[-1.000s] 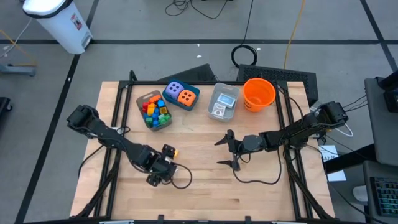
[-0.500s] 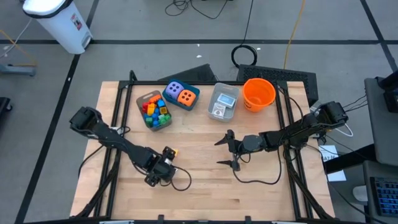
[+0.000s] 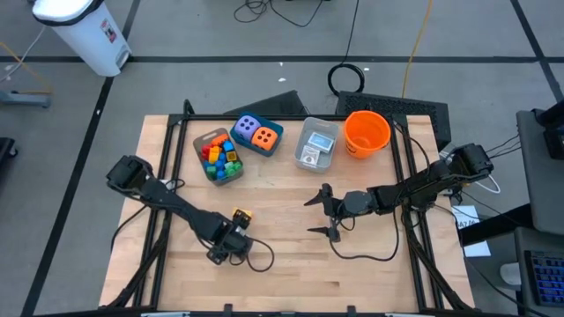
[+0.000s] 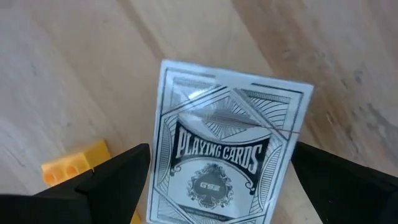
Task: Pick & Place Toys
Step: Put the black deck of cards into the gray bin
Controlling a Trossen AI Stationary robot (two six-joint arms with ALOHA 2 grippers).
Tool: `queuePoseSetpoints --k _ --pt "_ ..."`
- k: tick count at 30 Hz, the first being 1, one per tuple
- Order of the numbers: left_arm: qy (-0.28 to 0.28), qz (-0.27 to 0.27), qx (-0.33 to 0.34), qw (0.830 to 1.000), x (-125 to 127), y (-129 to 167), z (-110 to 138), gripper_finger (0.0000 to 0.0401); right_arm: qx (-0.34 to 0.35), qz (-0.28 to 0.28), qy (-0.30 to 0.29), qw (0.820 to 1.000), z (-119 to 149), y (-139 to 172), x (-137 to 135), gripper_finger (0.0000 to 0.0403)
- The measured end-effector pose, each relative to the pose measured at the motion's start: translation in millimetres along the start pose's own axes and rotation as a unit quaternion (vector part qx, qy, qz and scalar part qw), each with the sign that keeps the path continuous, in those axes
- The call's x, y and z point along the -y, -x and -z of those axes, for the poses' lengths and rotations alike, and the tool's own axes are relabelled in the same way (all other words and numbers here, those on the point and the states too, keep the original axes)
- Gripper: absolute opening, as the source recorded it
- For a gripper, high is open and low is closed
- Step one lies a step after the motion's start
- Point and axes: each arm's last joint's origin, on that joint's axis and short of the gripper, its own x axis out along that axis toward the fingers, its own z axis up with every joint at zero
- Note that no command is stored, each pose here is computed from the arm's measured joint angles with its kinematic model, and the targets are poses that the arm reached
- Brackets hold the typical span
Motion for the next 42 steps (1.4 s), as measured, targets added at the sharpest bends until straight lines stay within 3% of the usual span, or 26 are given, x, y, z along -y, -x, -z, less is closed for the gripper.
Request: queuePoseSetpoints --k 9,15,27,35,42 --pt "0.102 0.009 -0.006 0.995 -5 -1 2 0.0397 0.000 0.000 0.000 1.000 0 0 0 0.0392" --pt "0.092 0.034 -0.004 0.995 -8 -2 2 0.0397 0.000 0.000 0.000 1.000 0 0 0 0.0391" --pt "0.158 0.036 -0.010 0.987 -12 -3 4 0.0395 -0.001 0.000 0.000 1.000 0 0 0 0.0391" --pt "0.161 0.032 0.001 0.986 -13 -3 2 0.0320 -0.001 0.000 0.000 1.000 0 0 0 0.0391" --pt "0.165 0.023 0.018 0.986 -15 3 -6 0.0320 0.000 0.000 -0.025 1.000 0 0 0 0.0391"
